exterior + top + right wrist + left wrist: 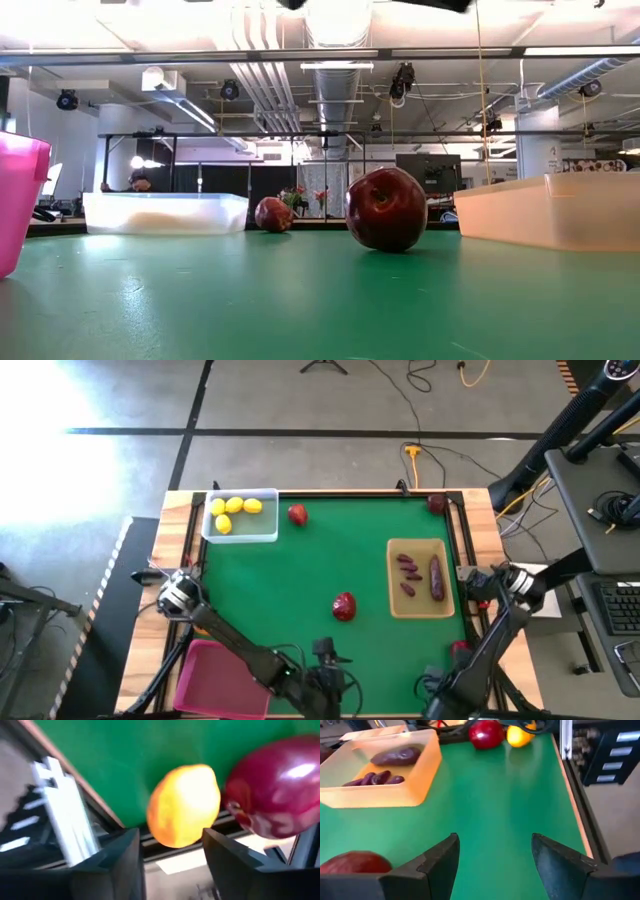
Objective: Sort produce into baskets
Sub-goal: Put the lemon into the transparent bin
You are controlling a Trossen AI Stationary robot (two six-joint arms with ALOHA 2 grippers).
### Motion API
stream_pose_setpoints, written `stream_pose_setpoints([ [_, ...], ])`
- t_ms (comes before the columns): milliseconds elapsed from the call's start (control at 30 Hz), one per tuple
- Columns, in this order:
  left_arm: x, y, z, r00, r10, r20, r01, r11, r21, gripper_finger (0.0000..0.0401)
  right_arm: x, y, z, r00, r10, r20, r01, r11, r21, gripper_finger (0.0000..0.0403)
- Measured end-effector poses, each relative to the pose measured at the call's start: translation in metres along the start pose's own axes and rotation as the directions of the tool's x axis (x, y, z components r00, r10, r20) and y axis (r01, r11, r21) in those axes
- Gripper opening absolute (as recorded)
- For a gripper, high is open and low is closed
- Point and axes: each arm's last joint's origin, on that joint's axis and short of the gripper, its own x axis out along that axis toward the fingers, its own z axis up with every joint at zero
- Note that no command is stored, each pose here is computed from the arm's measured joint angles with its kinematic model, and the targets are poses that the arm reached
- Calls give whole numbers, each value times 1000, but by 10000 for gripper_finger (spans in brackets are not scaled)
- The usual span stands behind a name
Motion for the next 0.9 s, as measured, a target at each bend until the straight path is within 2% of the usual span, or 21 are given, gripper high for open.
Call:
stream_pose_setpoints([
  [100,6,-10,-1,999,6,-34,-4,998,61,228,12,-1,3,997,-27,-68,28,999,17,248],
  [200,8,-16,2,997,22,-78,-14,994,105,228,19,-4,6,996,-39,-82,41,999,23,279],
  [333,8,-19,5,991,45,-124,-26,988,150,228,26,-11,8,995,-53,-82,56,998,32,295],
  [467,1,-22,2,989,88,-123,-64,981,186,221,34,-10,12,997,-4,-82,6,1000,26,285],
  [600,1,-21,-14,977,164,-133,-134,968,211,205,41,-10,15,995,32,-90,-30,999,29,261],
  [733,11,-12,-32,966,188,-178,-156,971,179,188,42,-12,16,995,32,-89,-30,999,28,235],
  [900,21,-10,-40,977,154,-149,-140,985,100,169,40,-10,16,997,33,-68,-32,999,12,210],
])
